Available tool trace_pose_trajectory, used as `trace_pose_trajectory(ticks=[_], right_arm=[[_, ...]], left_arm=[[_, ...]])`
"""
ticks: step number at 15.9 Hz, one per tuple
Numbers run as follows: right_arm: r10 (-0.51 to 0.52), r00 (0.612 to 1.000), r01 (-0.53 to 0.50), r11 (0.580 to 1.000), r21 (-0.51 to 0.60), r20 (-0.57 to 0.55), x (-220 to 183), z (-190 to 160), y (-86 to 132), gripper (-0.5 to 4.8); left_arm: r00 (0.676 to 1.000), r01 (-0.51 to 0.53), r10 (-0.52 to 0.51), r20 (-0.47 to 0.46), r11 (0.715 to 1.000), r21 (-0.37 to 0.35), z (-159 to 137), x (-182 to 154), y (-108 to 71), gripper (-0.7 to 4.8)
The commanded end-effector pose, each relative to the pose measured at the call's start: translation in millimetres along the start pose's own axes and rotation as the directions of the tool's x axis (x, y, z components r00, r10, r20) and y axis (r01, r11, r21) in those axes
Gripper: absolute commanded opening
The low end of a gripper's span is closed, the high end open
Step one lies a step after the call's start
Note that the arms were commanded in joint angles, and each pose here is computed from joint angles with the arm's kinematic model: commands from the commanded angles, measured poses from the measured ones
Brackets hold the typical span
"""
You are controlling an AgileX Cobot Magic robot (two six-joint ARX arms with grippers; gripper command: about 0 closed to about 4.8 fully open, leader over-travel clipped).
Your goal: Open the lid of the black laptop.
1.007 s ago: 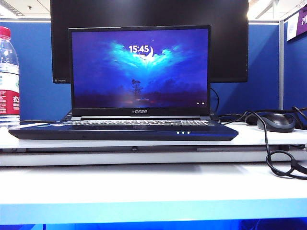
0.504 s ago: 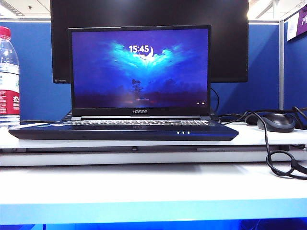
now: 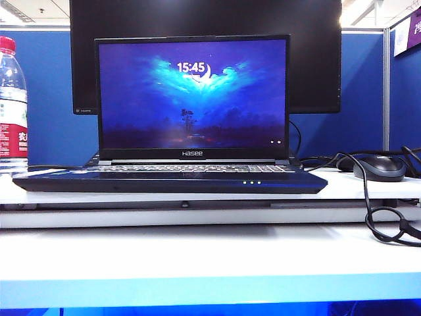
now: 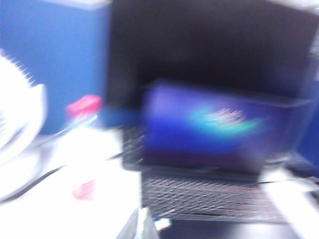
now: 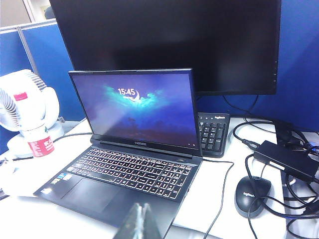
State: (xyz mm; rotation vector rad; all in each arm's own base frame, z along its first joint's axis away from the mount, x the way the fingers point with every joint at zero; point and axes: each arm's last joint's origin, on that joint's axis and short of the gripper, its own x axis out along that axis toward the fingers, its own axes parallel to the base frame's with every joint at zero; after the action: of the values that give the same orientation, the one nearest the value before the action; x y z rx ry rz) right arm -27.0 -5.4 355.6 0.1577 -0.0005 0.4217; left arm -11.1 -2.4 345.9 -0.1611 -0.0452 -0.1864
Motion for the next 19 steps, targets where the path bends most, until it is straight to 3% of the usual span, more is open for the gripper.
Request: trace_pose_trajectory(ticks=[1, 3, 8, 11, 15, 19], right_arm=[[0.004, 1.0, -0.004, 1.0, -0.001, 0.012, -0.6, 1.6, 0.4, -0.01], [0.003, 1.0, -0.003, 1.0, -0.001, 0.011, -0.5, 1.5, 0.3, -0.01], [0.003, 1.0, -0.003, 1.0, -0.001, 0.012, -0.7, 1.6, 0.3, -0.01], [0.003, 1.0, -0.003, 1.0, -0.001, 0.012, -0.8, 1.5, 0.3, -0.01], [0.003, 1.0, -0.003, 1.0, -0.001, 0.012, -0.8, 1.5, 0.3, -0.01], [0.003, 1.0, -0.003, 1.0, -0.001, 0.012, -0.8, 1.5, 0.3, -0.01]], left_arm=[[0.998, -0.031, 0.029, 0.057, 0.999, 0.039, -38.6, 27.3, 9.2, -0.03], [0.997, 0.001, -0.005, 0.081, 0.999, 0.047, -55.6, 42.3, 15.3, -0.03], [0.999, -0.024, 0.023, 0.027, 0.999, 0.041, -107.6, 73.0, 34.1, -0.03], [0.995, -0.103, 0.103, -0.012, 0.994, 0.029, -144.2, 86.0, 46.5, -0.03], [0.978, -0.203, 0.205, -0.044, 0.978, 0.057, -164.7, 90.0, 54.3, -0.03], [0.979, -0.202, 0.204, -0.02, 0.977, 0.06, -178.6, 93.7, 57.8, -0.03]])
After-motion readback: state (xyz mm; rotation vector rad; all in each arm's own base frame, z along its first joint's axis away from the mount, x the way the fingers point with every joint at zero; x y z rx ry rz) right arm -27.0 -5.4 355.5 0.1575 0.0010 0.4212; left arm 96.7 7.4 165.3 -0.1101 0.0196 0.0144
